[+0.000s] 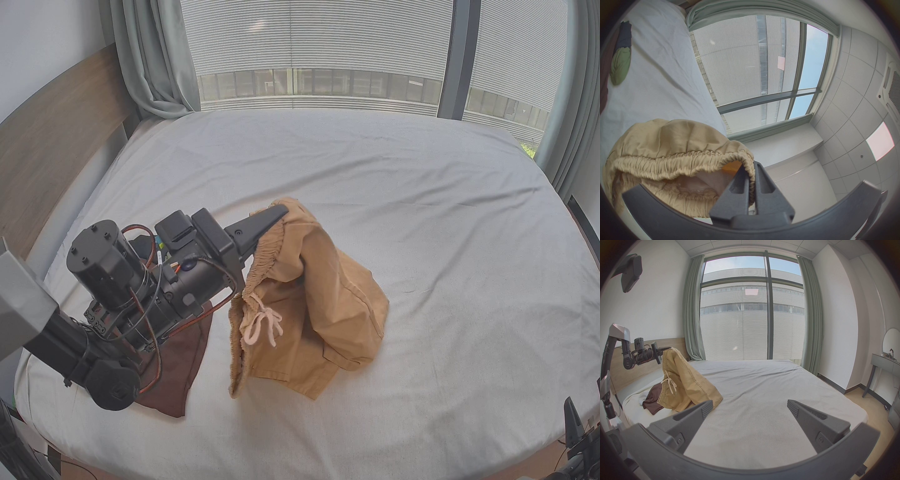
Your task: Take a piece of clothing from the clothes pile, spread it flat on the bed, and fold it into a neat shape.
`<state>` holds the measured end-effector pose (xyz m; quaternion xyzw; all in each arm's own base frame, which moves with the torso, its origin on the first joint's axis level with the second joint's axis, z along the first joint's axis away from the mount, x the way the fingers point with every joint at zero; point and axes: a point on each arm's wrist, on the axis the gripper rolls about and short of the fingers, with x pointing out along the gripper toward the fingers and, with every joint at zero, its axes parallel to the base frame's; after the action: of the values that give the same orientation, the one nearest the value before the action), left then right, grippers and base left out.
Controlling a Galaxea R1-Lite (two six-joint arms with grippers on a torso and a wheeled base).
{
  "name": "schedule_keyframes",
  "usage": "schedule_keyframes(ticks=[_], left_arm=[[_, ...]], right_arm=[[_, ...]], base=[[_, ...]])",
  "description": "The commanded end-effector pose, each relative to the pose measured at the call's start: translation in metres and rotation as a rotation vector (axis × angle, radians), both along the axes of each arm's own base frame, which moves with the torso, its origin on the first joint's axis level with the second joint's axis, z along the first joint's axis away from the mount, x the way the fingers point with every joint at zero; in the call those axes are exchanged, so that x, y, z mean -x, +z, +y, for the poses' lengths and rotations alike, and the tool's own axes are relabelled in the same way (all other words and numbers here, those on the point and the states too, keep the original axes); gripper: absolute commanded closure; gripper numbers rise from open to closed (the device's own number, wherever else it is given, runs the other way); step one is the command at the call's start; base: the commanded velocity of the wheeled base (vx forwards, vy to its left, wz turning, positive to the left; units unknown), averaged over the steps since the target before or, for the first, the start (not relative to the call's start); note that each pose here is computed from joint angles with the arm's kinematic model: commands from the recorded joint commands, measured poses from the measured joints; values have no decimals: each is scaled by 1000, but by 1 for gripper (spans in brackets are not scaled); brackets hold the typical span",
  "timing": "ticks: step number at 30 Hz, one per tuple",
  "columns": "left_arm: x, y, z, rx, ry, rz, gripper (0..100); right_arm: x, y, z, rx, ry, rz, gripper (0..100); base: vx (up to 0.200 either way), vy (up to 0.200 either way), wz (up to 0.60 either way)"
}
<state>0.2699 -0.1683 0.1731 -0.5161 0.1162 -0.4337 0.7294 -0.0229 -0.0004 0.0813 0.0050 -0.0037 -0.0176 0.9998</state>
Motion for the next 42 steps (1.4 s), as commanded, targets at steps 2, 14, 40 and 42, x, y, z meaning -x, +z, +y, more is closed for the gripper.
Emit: schedule_keyframes(ticks=[2, 14, 40, 42], left_arm=[[1, -15, 8, -64, 32, 15, 100], [-15, -65, 24, -374, 151, -80, 100], [-22, -65, 36, -430, 218, -135, 100], [-22, -60, 38, -420, 226, -145, 100]], right_arm=[[-1, -5, 0, 1, 2, 7, 0], [-1, -5, 0, 2, 2, 6, 0], [0, -1, 0, 3, -5, -25, 0], [9, 33, 0, 4, -17, -175, 0]], base=[[0, 0, 0], [0, 0, 0], [0, 0, 0], [0, 0, 0]])
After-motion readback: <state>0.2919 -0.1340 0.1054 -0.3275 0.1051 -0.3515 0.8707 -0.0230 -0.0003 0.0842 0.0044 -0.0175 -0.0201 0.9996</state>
